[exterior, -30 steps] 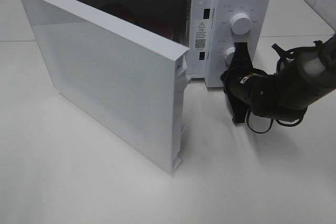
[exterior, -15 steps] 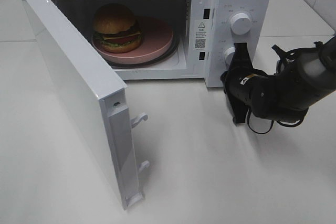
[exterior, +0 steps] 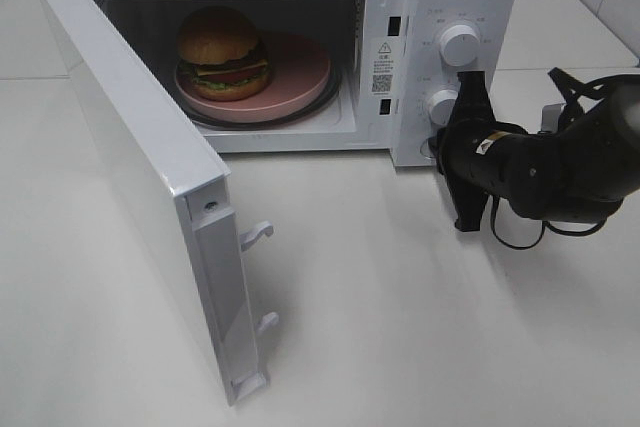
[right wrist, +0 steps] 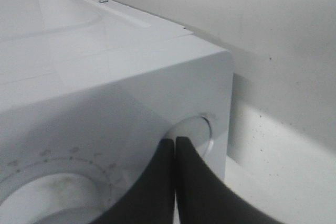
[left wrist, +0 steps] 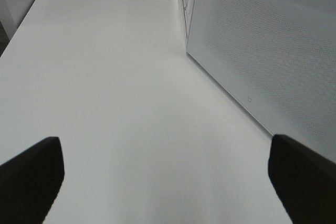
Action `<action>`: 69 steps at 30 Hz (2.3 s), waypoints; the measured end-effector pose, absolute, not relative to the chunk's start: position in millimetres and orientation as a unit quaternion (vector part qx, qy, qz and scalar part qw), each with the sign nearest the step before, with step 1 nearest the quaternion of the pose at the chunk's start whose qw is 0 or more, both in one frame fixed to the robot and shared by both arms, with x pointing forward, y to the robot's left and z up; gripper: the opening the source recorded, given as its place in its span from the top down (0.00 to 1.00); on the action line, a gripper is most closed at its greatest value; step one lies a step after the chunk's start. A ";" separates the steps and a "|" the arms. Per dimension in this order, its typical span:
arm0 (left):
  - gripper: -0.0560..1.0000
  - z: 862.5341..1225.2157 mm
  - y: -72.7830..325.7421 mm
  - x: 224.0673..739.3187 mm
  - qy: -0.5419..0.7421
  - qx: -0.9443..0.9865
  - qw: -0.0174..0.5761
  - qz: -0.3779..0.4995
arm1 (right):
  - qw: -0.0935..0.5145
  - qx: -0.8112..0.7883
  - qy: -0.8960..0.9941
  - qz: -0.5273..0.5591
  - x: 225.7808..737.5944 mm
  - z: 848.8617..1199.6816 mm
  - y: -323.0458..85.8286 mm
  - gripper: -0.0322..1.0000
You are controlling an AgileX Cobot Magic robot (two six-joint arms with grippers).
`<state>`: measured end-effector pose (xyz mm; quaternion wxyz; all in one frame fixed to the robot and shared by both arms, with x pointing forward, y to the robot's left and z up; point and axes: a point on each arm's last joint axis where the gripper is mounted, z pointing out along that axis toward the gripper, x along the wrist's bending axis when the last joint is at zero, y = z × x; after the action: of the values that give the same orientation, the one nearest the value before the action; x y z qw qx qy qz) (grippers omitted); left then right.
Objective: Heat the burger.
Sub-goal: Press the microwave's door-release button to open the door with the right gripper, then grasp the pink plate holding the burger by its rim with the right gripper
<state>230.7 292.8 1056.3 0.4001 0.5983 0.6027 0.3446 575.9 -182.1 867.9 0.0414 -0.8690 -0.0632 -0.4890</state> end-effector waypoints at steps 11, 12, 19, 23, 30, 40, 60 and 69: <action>0.02 1056.3 292.8 230.7 0.603 0.598 0.400 0.345 | 0.049 -0.871 -0.144 -0.467 550.1 890.5 -186.1 0.97; 0.02 1056.3 292.8 230.7 0.603 0.598 0.400 0.345 | 0.047 -0.872 -0.159 -0.461 547.6 892.2 -186.0 0.97; 0.02 1056.3 292.8 230.7 0.603 0.598 0.400 0.345 | 0.014 -0.863 -0.277 -0.423 534.4 914.1 -186.0 0.97; 0.02 1056.3 292.8 230.7 0.603 0.598 0.400 0.345 | -0.014 -0.842 -0.345 -0.414 529.5 924.5 -187.1 0.97; 0.02 1056.3 292.8 230.7 0.603 0.598 0.400 0.345 | -0.080 -0.773 -0.518 -0.357 510.1 949.3 -193.5 0.97; 0.02 1056.3 292.8 230.7 0.603 0.598 0.400 0.345 | -0.088 -0.730 -0.614 -0.287 491.8 957.5 -198.9 0.97; 0.02 1056.3 292.8 230.7 0.603 0.598 0.400 0.345 | -0.052 -0.609 -0.775 -0.163 476.6 1001.9 -199.2 0.96; 0.02 1056.3 292.8 230.7 0.603 0.598 0.400 0.345 | -0.069 -0.488 -0.857 -0.150 480.4 1020.2 -197.1 0.94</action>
<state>230.7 292.8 1056.3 0.4001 0.5983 0.6027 0.3446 480.4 -197.1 1020.2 -0.0689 -0.4876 -0.8573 -0.1502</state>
